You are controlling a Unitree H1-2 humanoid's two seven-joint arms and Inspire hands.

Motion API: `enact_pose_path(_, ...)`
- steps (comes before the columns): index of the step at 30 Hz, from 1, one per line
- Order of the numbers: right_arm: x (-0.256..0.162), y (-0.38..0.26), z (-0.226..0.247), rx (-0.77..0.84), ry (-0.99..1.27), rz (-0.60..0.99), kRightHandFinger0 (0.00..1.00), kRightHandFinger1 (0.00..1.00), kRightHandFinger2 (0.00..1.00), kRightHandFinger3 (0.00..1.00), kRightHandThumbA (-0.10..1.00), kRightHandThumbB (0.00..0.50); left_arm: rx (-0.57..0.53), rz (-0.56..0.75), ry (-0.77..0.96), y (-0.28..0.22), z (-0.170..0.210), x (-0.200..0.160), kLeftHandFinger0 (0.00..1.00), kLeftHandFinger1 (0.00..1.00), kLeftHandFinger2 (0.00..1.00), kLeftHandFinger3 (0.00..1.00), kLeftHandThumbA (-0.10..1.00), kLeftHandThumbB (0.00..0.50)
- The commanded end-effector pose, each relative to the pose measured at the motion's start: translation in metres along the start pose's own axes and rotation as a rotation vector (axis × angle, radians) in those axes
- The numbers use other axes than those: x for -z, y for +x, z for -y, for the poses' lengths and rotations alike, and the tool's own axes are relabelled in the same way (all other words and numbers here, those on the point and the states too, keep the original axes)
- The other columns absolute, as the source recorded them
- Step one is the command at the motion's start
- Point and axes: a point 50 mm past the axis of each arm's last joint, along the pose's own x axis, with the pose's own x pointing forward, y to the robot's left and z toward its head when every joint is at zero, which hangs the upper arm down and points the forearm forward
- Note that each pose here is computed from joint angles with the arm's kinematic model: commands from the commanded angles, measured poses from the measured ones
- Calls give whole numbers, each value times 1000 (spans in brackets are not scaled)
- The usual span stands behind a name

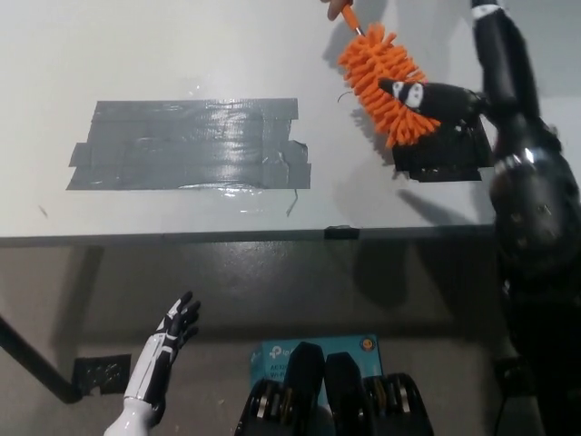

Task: A person hands an oraange duster to the robot and the robot grabs it with its right hand and places it on the black marked spot infron tof it on the desk

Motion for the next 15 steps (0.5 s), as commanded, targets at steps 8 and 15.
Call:
enact_pose_path(8, 16, 86, -28, -63, -100, -171, 1000, 1000, 1000, 1000, 995, 363, 38, 81, 37, 16, 0, -17, 1000, 1000, 1000, 1000, 1000, 175)
enact_pose_path(15, 30, 111, -42, -104, -111, -268, 1000, 1000, 1000, 1000, 1000, 368, 36, 84, 44, 16, -1, -17, 1000, 1000, 1000, 1000, 1000, 171)
